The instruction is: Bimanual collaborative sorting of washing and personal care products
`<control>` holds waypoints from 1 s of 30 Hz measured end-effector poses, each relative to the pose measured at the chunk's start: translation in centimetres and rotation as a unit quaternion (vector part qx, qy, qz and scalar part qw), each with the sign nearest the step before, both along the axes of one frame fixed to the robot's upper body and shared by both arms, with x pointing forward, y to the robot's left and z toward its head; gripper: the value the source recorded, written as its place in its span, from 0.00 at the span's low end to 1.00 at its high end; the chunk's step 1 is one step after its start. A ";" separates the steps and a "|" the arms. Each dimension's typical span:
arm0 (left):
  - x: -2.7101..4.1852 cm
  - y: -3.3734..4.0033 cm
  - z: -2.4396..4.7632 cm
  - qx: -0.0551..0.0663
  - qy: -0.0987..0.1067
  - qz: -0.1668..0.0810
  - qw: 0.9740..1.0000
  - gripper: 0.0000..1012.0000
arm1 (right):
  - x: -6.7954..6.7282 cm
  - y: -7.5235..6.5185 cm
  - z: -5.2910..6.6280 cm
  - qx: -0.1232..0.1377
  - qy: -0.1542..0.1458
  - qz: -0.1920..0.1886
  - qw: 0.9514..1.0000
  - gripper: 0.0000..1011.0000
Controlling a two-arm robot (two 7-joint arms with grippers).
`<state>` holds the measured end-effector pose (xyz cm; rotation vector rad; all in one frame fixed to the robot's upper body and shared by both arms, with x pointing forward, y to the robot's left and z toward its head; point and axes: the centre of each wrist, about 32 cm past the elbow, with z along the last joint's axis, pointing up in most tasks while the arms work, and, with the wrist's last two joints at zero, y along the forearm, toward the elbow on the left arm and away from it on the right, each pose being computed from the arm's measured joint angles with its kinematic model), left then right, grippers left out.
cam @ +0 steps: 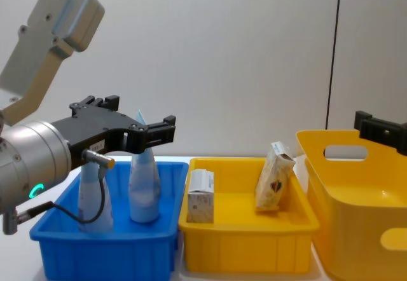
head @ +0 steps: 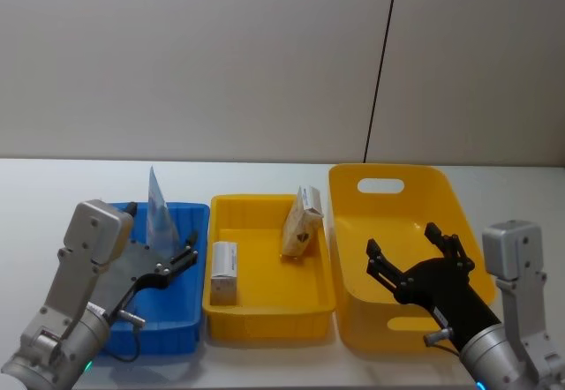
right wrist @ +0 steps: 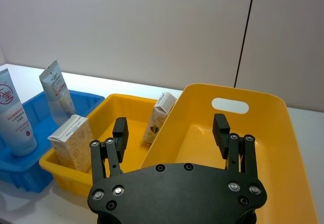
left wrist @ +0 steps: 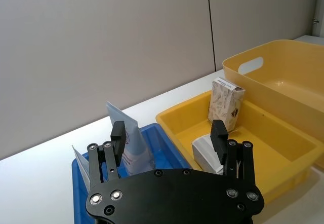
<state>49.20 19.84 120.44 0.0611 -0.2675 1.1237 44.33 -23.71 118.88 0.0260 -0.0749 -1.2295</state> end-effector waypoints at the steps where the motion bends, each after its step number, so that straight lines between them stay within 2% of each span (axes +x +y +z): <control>1: 0.00 0.00 0.00 0.000 0.000 0.000 1.000 0.99 | 0.0 0.0 0.0 0.000 0.000 0.000 1.000 0.99; 30: 0.00 0.00 0.00 0.000 0.000 0.000 1.000 0.99 | 0.0 0.0 0.0 0.000 0.000 0.000 1.000 0.99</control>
